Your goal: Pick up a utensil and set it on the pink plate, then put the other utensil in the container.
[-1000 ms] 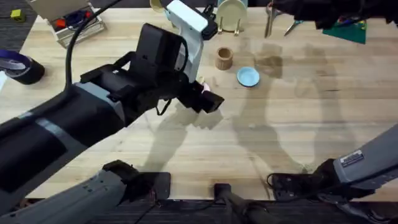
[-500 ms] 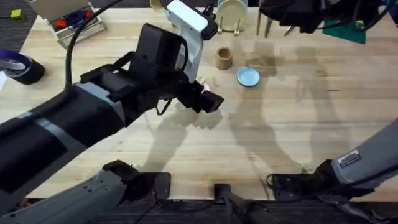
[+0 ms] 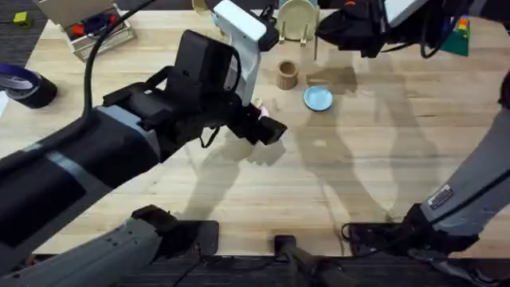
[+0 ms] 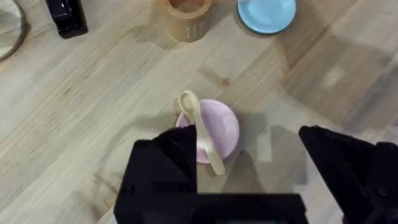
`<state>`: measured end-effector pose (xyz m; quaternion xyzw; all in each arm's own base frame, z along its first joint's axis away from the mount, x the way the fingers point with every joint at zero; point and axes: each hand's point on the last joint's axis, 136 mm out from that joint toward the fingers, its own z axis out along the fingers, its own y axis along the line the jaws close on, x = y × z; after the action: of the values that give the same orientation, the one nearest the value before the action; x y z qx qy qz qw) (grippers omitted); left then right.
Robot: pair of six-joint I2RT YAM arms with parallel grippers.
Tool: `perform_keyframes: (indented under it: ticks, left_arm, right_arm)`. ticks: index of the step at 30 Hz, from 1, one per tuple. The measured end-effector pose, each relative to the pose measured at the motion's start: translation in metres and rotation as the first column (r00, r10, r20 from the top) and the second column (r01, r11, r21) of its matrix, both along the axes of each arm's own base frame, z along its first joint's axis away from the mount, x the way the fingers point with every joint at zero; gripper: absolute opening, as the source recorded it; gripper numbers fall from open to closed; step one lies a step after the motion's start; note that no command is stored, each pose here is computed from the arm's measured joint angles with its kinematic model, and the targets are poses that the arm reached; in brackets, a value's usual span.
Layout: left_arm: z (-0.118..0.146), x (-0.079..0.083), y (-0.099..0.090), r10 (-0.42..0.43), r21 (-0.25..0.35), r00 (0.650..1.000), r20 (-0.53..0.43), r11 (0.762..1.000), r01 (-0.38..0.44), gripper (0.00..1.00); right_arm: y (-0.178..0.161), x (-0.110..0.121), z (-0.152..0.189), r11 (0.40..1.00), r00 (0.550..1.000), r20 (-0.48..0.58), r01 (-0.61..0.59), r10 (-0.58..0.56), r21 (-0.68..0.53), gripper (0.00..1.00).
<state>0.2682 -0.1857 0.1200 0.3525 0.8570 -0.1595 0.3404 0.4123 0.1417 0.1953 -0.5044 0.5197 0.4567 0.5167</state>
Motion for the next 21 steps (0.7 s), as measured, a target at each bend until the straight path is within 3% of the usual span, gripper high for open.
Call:
perform_keyframes:
  ticks: [21]
  left_arm:
    - [0.0, 0.0, 0.0, 0.0, 0.0, 1.0, 0.0, 1.0, 0.0, 0.993]
  right_arm:
    - [0.002, 0.013, -0.044, 1.0, 1.0, -0.029, -0.006, 0.006, 0.004, 0.032]
